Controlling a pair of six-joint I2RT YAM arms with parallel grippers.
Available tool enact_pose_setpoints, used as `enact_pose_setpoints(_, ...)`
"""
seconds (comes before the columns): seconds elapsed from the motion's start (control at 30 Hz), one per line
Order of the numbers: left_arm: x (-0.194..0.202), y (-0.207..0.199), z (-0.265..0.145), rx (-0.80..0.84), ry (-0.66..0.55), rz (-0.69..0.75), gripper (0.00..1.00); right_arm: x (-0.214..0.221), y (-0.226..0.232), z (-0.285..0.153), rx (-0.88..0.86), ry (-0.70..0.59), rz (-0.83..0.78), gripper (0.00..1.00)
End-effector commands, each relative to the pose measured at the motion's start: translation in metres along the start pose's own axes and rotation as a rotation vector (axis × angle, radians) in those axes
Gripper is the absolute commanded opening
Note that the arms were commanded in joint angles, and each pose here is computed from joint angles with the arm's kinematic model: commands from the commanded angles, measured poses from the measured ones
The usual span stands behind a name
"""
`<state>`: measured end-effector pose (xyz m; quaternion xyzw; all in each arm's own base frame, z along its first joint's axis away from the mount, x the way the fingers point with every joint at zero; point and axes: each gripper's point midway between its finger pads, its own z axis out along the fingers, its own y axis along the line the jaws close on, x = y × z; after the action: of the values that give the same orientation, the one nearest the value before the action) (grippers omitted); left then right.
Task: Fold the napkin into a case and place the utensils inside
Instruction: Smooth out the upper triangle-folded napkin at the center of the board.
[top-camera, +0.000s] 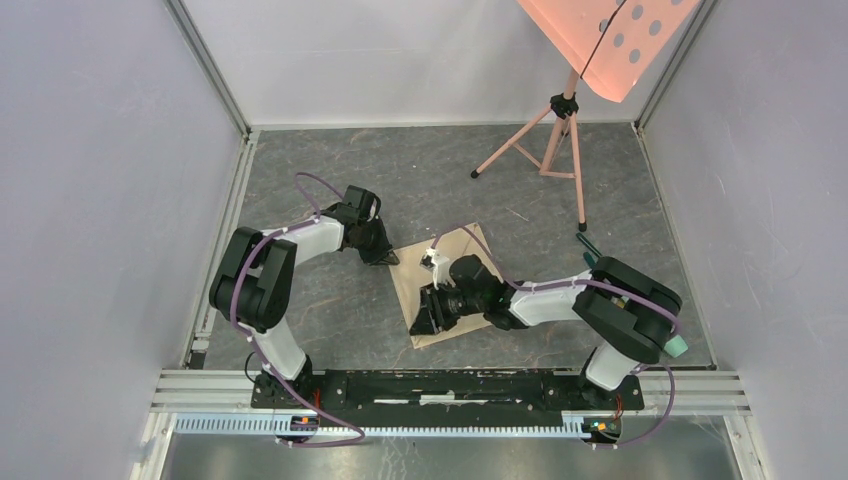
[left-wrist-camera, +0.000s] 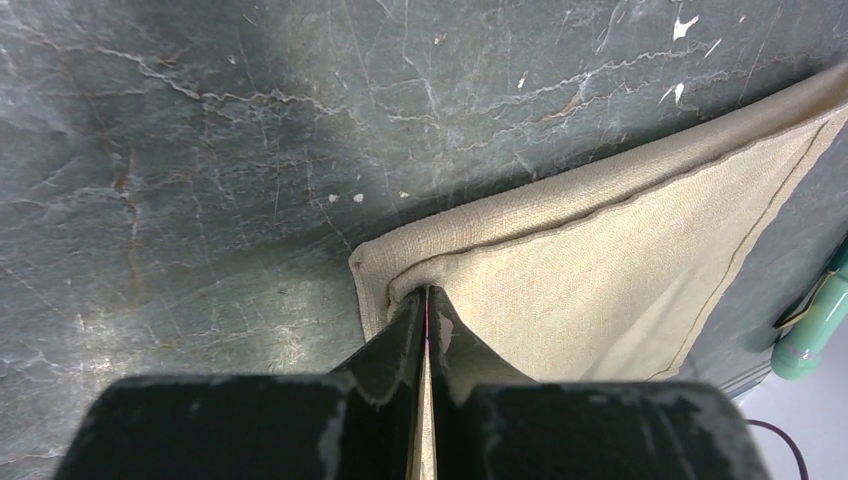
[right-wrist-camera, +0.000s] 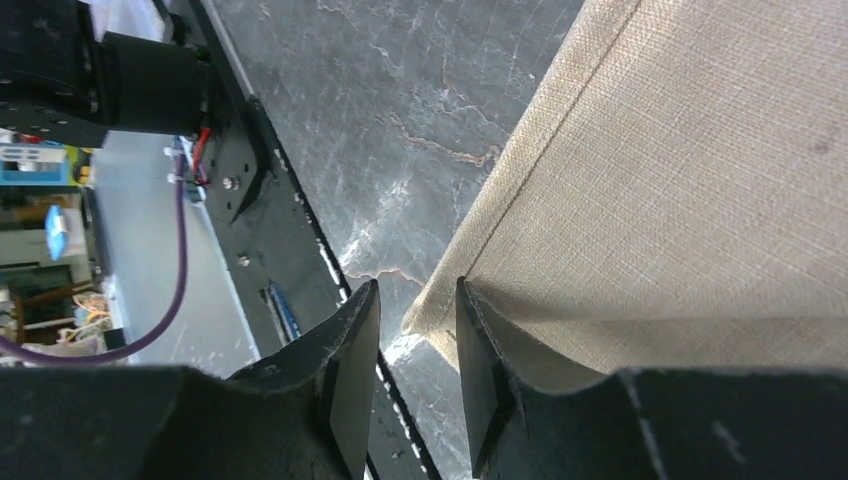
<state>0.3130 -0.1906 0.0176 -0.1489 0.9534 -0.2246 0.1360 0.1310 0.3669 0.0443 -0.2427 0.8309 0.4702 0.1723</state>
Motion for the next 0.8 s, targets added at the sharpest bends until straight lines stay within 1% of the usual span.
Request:
enact_pose_setpoints(0.0,-0.014,0.002,-0.002,-0.016,-0.03,0.054,0.09,0.013,-0.018,0.012,0.097,0.073,-0.077,0.39)
enact_pose_setpoints(0.1,-0.017,-0.006,-0.008,0.006,-0.035,0.064,0.1,0.018,-0.033,0.01,0.182,0.117,-0.117,0.38)
enact_pose_setpoints(0.17,-0.021,-0.016,-0.019,0.04,-0.047,0.079,0.13,0.014,-0.038,0.005,0.232,0.132,-0.152,0.38)
enact_pose_setpoints(0.23,-0.025,-0.029,-0.036,0.083,-0.073,0.103,0.16,0.009,-0.035,0.0,0.249,0.139,-0.174,0.38)
enact_pose_setpoints(0.3,-0.031,-0.04,-0.056,0.116,-0.106,0.134,0.21,0.003,-0.027,-0.004,0.262,0.145,-0.195,0.39)
enact_pose_setpoints(0.37,-0.036,-0.05,-0.079,0.144,-0.139,0.17,0.28,0.001,-0.02,-0.008,0.291,0.159,-0.211,0.42)
enact_pose_setpoints(0.4,-0.038,-0.052,-0.089,0.146,-0.159,0.186,0.3,-0.001,-0.016,-0.01,0.31,0.163,-0.223,0.44)
enact_pose_setpoints(0.47,-0.044,-0.055,-0.117,0.157,-0.232,0.224,0.34,-0.005,-0.009,-0.012,0.358,0.16,-0.24,0.49)
enact_pose_setpoints(0.53,-0.052,-0.049,-0.14,0.134,-0.314,0.251,0.39,-0.01,-0.004,-0.011,0.417,0.15,-0.25,0.52)
enact_pose_setpoints(0.6,-0.059,-0.039,-0.164,0.106,-0.387,0.26,0.44,-0.018,-0.002,-0.01,0.498,0.126,-0.249,0.54)
enact_pose_setpoints(0.7,-0.075,-0.018,-0.192,0.043,-0.489,0.235,0.52,-0.025,0.001,-0.002,0.57,0.094,-0.238,0.53)
enact_pose_setpoints(0.77,-0.085,-0.004,-0.208,0.004,-0.561,0.212,0.53,-0.031,0.007,0.006,0.591,0.063,-0.224,0.49)
